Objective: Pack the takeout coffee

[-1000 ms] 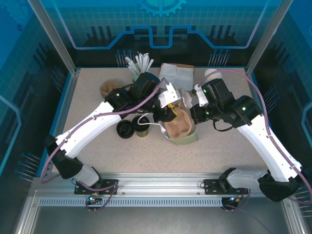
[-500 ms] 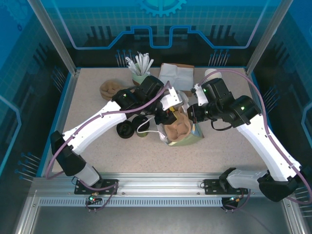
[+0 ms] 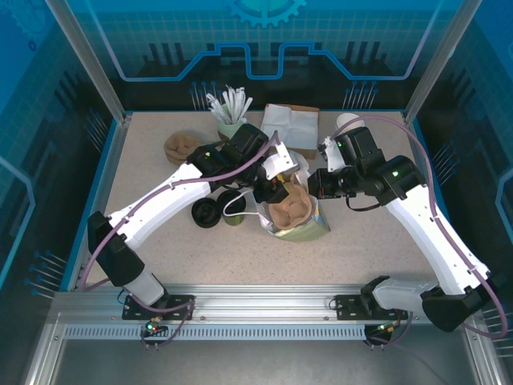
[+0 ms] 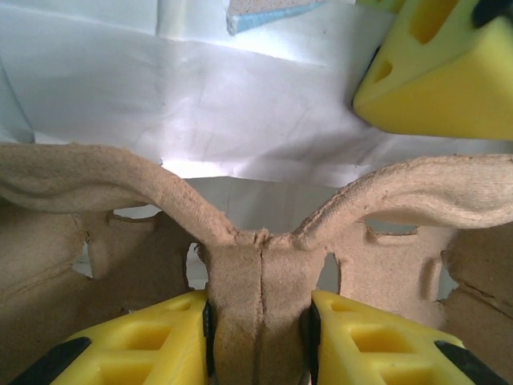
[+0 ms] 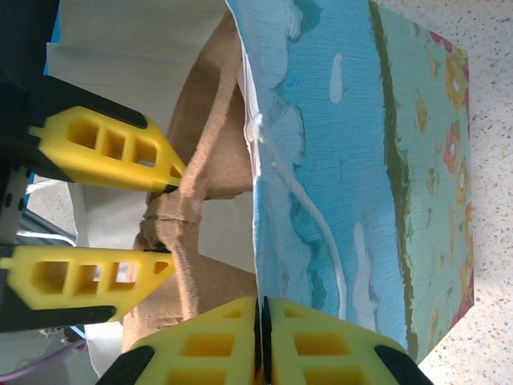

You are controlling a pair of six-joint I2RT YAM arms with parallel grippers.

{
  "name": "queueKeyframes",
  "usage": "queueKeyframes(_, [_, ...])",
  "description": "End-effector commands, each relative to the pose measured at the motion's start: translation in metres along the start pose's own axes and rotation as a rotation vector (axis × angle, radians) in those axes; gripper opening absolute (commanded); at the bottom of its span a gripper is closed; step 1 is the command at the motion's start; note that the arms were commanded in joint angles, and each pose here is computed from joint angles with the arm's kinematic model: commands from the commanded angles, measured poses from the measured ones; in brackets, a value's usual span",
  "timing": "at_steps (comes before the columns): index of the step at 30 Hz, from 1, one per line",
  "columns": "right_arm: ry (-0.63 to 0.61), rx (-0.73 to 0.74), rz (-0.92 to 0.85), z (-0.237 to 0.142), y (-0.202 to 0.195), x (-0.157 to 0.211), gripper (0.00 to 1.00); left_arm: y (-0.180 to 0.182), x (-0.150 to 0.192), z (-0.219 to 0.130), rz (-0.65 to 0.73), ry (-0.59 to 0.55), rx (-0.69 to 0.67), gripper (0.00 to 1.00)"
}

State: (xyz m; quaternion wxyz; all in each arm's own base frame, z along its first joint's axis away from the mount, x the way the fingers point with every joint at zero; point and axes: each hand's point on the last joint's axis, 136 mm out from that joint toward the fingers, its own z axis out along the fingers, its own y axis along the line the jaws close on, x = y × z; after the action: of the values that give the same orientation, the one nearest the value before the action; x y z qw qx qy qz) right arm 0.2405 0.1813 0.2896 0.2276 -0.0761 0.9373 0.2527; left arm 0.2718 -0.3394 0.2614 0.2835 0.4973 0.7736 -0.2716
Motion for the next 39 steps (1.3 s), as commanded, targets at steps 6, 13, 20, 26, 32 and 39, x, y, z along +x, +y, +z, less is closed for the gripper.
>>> queueKeyframes(6, [0.017,-0.035,0.04,0.005,-0.001,-0.003,0.14,0.003,-0.003,0.012,-0.011,0.003,0.03,0.34])
queueKeyframes(13, [0.013,-0.032,0.047,0.0,-0.004,-0.008,0.3,0.007,-0.001,0.021,-0.019,0.021,0.035,0.34])
queueKeyframes(20, [-0.03,0.019,0.081,-0.039,-0.017,-0.017,0.41,0.011,-0.004,0.027,-0.027,0.024,0.034,0.33])
queueKeyframes(26, [-0.061,0.012,0.066,-0.041,-0.023,-0.017,0.44,0.013,-0.01,0.028,-0.042,0.02,0.03,0.33])
queueKeyframes(32, [-0.064,0.04,-0.003,-0.024,-0.034,-0.018,0.46,0.012,-0.009,0.032,-0.04,0.043,0.023,0.33])
queueKeyframes(39, [-0.047,0.053,-0.041,-0.011,-0.039,-0.019,0.46,0.008,-0.009,0.042,-0.002,0.092,-0.002,0.33])
